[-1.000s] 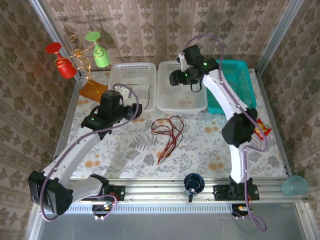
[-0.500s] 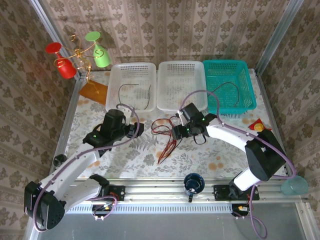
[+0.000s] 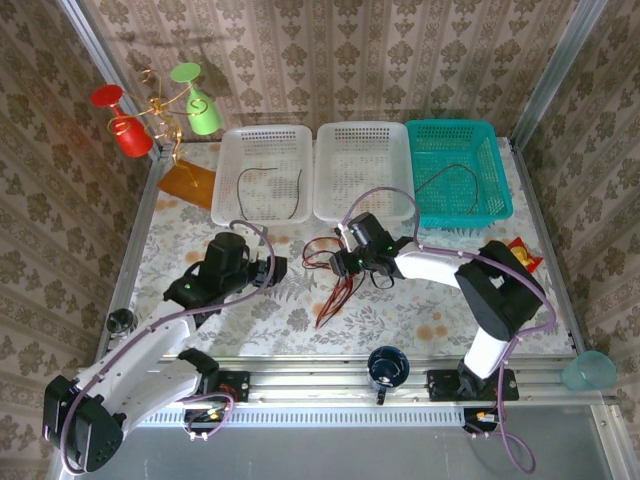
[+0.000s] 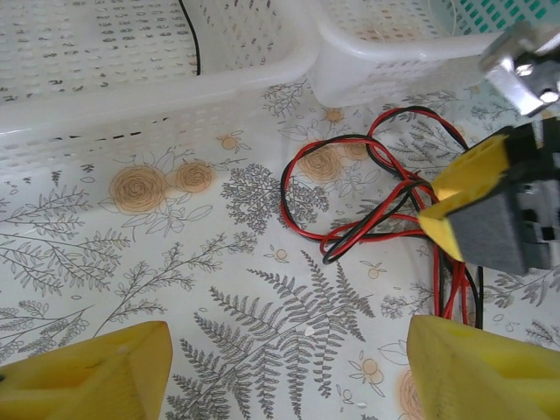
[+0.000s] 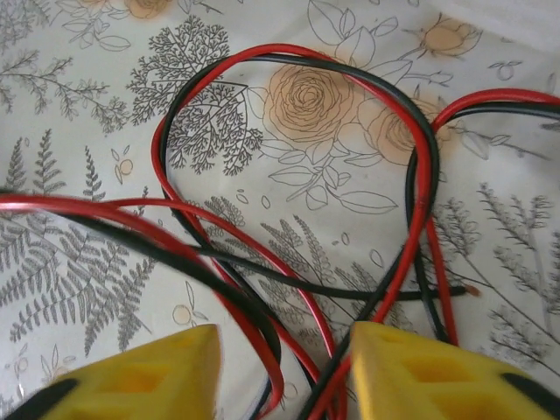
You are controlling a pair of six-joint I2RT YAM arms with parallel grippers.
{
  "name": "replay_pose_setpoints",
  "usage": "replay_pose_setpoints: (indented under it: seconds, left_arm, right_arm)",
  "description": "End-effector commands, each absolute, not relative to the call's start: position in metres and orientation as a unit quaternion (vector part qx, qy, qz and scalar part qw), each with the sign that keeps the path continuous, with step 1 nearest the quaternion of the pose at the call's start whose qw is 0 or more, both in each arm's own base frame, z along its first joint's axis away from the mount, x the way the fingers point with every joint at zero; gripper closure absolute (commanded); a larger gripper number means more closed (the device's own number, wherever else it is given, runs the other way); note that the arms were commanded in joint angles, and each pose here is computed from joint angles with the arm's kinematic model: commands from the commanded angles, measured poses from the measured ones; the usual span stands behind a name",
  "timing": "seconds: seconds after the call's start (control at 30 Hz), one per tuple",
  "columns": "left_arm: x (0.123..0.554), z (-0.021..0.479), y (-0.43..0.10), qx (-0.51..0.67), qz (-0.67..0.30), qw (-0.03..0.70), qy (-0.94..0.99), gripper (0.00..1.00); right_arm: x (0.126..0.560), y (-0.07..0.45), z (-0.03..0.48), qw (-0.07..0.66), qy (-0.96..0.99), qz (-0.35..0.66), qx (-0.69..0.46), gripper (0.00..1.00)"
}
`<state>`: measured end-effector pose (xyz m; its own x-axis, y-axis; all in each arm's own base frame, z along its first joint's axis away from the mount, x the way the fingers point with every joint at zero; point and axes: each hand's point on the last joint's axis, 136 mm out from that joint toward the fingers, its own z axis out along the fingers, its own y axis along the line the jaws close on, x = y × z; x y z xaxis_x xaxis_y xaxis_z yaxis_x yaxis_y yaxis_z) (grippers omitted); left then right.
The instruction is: Untangle the cables
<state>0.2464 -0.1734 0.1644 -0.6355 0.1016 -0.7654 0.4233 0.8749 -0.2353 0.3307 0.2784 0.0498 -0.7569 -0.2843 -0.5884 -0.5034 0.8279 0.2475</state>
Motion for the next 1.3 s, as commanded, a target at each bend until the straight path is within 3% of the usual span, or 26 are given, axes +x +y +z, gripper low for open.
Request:
replay_pose_setpoints:
  seconds: [0.0,0.13,0.23,0.73,0.9,0.97,1.13,1.27]
  left_arm:
    - [0.246,0.170,-0.174,0.141,-0.207,0.408,0.878,0.28]
    - [0.246,0.175,-0.174,0.142,-0.204,0.412,0.877,0.28]
    - [0.247,0.182,-0.174,0.147,-0.202,0.419,0.873,0.28]
    - [0.246,0.256,-0.189,0.219,-0.233,0.501,0.804,0.28]
    - [0.245,0.259,-0.190,0.229,-0.232,0.506,0.799,0.28]
    - [0.245,0.256,-0.190,0.230,-0.230,0.504,0.800,0.28]
    - [0.243,0.251,-0.197,0.233,-0.250,0.498,0.797,0.29]
    - [0.237,0.255,-0.207,0.252,-0.276,0.497,0.783,0.31]
  right_arm:
    - [0.342,0.296,0.064,0.301,0.902,0.207,-0.230,0.66]
    - [0.340,0.297,0.078,0.310,0.897,0.202,-0.241,0.91]
    - [0.338,0.295,0.101,0.327,0.890,0.195,-0.250,1.00]
    - [0.326,0.278,0.260,0.466,0.820,0.239,-0.231,1.00]
    - [0.316,0.268,0.325,0.560,0.753,0.261,-0.227,1.00]
    - [0.318,0.262,0.328,0.583,0.740,0.244,-0.227,1.00]
    - [0.329,0.262,0.280,0.543,0.778,0.204,-0.241,1.00]
    - [0.326,0.261,0.306,0.567,0.759,0.219,-0.234,1.00]
